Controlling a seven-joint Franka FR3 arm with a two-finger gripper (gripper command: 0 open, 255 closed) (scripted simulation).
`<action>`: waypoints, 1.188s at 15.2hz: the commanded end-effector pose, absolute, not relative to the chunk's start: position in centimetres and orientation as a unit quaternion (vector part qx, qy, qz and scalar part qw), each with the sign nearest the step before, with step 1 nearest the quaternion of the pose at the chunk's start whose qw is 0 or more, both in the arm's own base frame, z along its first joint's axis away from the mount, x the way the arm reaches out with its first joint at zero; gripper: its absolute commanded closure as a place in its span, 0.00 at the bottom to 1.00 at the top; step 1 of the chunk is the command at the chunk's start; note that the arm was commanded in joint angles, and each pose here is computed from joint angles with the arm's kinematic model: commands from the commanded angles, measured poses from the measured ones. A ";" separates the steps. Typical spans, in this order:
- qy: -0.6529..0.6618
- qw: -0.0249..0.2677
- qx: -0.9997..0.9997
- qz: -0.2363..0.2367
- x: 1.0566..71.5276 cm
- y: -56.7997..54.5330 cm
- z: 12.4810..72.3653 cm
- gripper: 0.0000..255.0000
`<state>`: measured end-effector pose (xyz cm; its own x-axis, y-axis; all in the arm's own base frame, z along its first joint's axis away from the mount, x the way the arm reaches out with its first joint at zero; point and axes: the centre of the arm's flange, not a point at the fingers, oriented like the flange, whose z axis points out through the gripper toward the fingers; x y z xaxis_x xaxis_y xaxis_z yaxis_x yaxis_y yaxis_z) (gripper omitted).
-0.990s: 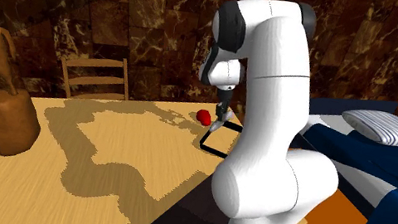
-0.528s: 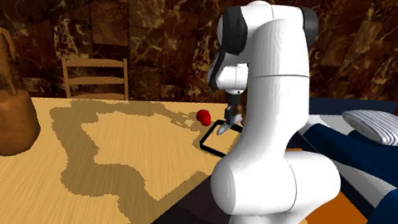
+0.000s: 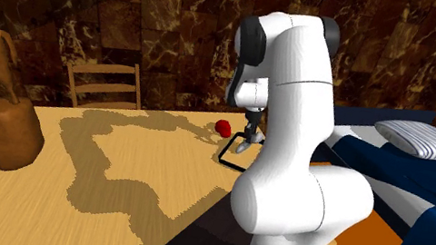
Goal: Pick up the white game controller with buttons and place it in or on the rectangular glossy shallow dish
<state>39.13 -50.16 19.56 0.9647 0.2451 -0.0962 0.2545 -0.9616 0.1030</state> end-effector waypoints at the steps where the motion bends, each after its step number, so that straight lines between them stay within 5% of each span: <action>1: 0.126 0.057 0.989 -0.041 39.1 -50.1 18.0 1.00; 9: 0.126 0.057 0.989 -0.041 39.1 -50.1 18.0 1.00; 10: 0.126 0.057 0.989 -0.041 39.1 -50.1 18.0 0.00; 18: 0.126 0.057 0.989 -0.041 39.4 -49.6 21.9 0.00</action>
